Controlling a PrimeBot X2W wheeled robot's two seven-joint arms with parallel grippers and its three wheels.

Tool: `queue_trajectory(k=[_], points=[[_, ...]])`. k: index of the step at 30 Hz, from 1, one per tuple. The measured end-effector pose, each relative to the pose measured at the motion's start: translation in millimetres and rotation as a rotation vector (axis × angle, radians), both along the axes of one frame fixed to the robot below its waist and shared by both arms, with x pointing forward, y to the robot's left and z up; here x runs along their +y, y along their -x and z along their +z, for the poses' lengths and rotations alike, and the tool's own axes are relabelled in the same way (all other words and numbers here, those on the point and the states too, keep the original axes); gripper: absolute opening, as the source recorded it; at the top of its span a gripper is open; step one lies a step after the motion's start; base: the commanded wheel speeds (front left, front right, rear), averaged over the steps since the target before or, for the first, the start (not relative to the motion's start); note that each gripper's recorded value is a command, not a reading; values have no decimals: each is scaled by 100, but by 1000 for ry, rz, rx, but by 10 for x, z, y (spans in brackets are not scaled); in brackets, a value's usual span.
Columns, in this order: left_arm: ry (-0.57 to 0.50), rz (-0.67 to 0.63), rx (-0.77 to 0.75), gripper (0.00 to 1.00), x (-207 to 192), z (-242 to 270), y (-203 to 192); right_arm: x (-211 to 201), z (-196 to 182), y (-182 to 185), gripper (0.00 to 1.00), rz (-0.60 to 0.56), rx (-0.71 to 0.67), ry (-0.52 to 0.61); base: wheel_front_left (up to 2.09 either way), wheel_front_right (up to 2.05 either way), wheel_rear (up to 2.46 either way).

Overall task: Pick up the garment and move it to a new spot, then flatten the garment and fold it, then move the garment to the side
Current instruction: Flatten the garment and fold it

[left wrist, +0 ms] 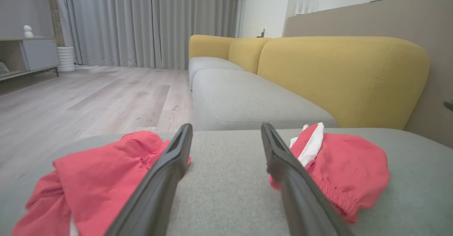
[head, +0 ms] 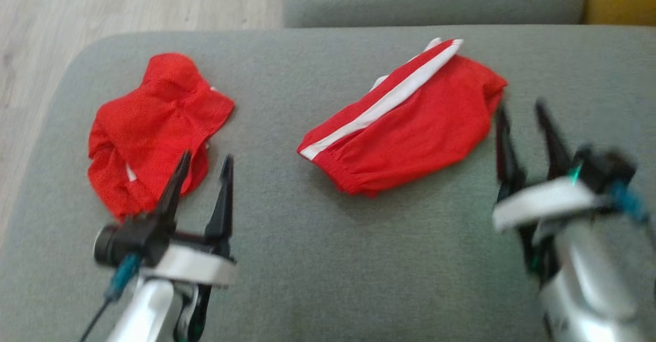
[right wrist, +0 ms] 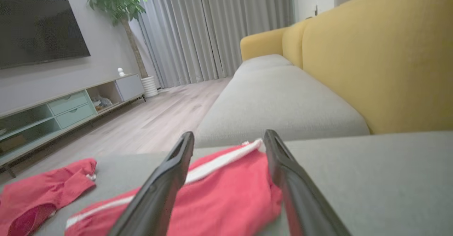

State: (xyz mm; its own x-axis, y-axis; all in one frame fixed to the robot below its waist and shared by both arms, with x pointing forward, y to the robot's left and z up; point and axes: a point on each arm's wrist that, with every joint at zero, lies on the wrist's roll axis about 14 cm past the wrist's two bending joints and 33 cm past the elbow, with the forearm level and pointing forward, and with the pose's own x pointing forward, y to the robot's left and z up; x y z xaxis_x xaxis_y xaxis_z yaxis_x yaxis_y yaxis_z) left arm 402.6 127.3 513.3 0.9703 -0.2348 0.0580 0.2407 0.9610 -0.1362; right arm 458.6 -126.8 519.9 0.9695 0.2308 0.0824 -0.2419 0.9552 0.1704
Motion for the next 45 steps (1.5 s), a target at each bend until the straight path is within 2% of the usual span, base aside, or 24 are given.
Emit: queue_trajectory(k=[2,6,13,18,23,29,36,45], points=[[8,43,23,100,63,-102,123,-37,-229,330,100,-24,52,-8,0,0,0],[47,72,76,100,86,-291,299,-57,-446,639,100,-37,103,5,0,0,0],[59,69,107,100,89,-427,358,17,-511,633,100,-19,117,16,0,0,0],[55,47,112,100,57,-466,228,-22,-453,222,100,-39,133,2,0,0,0],[55,50,107,100,77,-478,-9,-135,-429,-395,100,-59,179,84,0,0,0],[57,94,173,100,215,-710,-67,-344,-833,-909,100,-107,386,173,0,0,0],[40,149,213,100,401,-847,-68,-389,-1252,-1216,100,-120,546,248,0,0,0],[29,129,227,100,368,-896,-91,-326,-1609,-1242,100,-103,672,284,0,0,0]])
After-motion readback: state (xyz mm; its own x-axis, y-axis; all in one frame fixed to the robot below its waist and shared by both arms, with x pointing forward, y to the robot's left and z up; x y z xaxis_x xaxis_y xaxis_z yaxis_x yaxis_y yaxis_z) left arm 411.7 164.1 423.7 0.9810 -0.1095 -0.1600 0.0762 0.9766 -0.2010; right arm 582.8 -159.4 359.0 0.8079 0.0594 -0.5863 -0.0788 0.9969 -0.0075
